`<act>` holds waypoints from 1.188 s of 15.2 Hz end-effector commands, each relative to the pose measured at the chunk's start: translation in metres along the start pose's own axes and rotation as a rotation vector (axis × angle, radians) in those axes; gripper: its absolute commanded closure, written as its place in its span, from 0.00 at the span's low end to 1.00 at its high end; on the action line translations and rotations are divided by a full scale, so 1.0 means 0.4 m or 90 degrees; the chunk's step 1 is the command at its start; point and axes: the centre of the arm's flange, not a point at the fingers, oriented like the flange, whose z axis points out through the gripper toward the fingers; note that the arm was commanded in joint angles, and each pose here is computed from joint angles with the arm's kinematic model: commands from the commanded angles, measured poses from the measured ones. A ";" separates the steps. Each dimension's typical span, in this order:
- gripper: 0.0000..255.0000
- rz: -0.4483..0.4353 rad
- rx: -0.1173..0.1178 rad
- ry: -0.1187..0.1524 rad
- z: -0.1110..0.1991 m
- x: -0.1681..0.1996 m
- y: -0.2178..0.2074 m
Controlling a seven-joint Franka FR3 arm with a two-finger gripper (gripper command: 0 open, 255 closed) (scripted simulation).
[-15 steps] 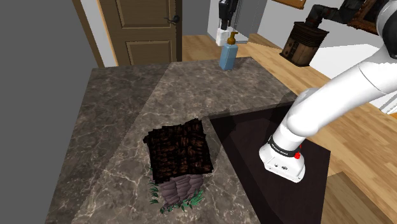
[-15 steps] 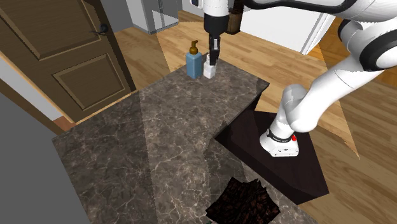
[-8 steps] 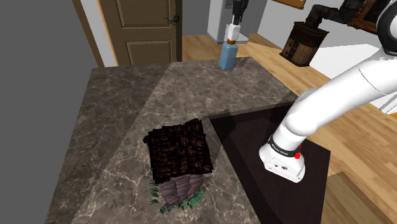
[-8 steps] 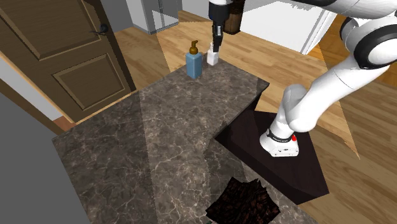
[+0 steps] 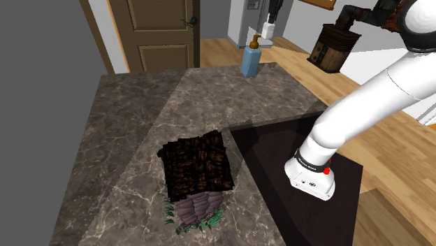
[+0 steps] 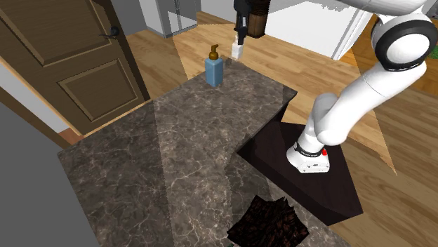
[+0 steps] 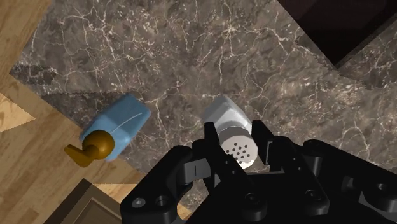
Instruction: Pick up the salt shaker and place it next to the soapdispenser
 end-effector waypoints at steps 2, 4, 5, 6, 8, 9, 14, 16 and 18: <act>1.00 -0.001 0.000 0.000 0.005 -0.012 0.097; 1.00 -0.001 0.000 0.000 0.011 -0.023 0.162; 1.00 -0.001 0.000 0.000 0.015 -0.028 0.194; 1.00 -0.001 0.000 0.000 0.018 -0.033 0.226; 1.00 -0.001 0.000 0.000 0.025 -0.044 0.291; 1.00 -0.001 0.000 0.000 0.028 -0.049 0.324; 1.00 -0.001 0.000 0.000 0.044 -0.076 0.486; 1.00 -0.001 0.000 0.000 0.051 -0.087 0.551; 1.00 -0.001 0.000 0.000 0.058 -0.097 0.615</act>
